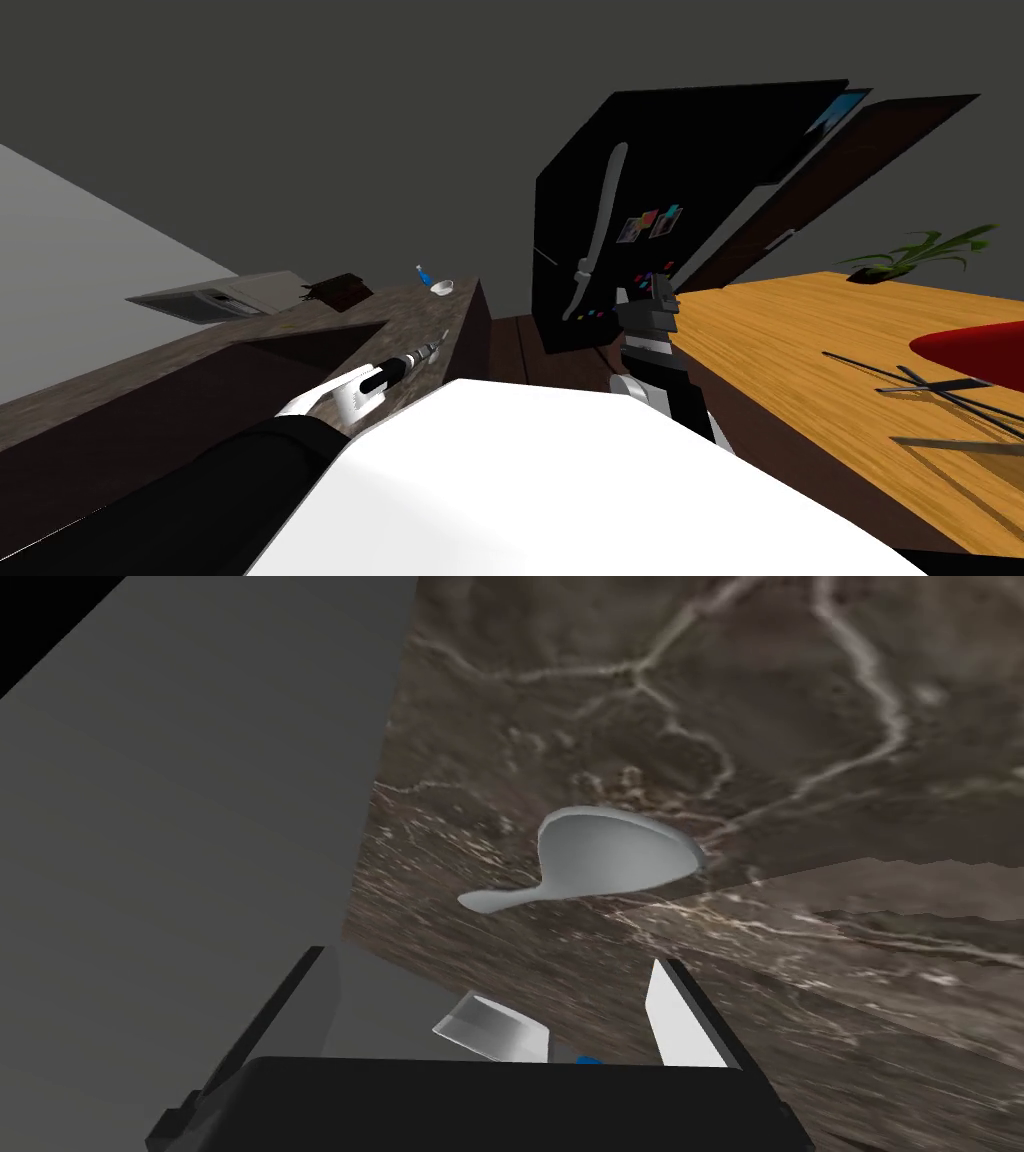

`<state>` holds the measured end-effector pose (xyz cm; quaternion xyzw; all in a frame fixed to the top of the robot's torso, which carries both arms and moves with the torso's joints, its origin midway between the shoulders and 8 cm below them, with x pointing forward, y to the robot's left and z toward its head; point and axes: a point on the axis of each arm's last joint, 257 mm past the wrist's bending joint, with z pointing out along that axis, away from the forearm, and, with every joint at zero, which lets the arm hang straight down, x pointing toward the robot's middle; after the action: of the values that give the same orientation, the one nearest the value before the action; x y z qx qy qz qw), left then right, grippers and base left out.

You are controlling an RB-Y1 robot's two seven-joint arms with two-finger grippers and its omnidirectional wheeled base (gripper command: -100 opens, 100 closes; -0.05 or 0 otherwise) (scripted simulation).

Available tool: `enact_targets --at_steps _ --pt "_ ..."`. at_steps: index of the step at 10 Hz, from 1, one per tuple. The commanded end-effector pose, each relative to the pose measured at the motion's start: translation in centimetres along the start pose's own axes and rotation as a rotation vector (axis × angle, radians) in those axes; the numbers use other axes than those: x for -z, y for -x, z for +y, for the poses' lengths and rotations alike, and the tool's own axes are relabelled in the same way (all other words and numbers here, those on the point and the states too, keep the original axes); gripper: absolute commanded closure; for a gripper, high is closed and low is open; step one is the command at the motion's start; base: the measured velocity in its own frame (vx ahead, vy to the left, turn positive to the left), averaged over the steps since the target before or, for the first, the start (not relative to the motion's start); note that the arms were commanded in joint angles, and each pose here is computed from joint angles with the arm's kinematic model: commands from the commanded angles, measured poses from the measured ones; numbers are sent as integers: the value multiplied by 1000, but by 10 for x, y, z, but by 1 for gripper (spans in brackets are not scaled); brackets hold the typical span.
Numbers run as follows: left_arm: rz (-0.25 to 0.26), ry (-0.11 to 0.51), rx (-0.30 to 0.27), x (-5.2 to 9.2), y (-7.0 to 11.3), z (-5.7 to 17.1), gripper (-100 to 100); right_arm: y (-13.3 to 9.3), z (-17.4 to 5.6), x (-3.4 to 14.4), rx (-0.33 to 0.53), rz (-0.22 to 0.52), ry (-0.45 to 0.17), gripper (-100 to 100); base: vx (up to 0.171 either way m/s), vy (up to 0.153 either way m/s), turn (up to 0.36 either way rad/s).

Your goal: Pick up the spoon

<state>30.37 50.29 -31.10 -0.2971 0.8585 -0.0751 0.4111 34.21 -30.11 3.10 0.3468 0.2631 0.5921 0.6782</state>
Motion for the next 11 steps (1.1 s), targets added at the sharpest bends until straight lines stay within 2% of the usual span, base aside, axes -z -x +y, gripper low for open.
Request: enact_targets --at_steps 1,3,4,5,6,7,8,9,11 --pt "19 49 -29 3 -5 17 -100 0 0 0 0 0 0 0 -37 -14 -151" --pt "42 103 -58 7 -9 38 -100 0 0 0 0 0 0 0 -28 -17 -130" --pt "34 84 -48 8 -7 31 -100 0 0 0 0 0 0 0 -11 -12 -23" --pt "35 88 -50 8 -7 32 0 0 0 0 0 0 0 0 0 0 0" --pt "20 134 -19 12 -3 58 -100 0 0 0 0 0 0 0 -69 -67 -247" --pt "19 134 1 12 -3 58 -100 0 0 0 0 0 0 0 -79 -81 -259" --pt "5 180 13 16 0 85 -100 0 0 0 0 0 0 0 -86 -88 -282" --pt "2 180 42 16 0 85 -100 0 0 0 0 0 0 0 -77 -80 -255" --pt "2 180 50 16 0 85 -100 0 0 0 0 0 0 0 -24 -25 -79"
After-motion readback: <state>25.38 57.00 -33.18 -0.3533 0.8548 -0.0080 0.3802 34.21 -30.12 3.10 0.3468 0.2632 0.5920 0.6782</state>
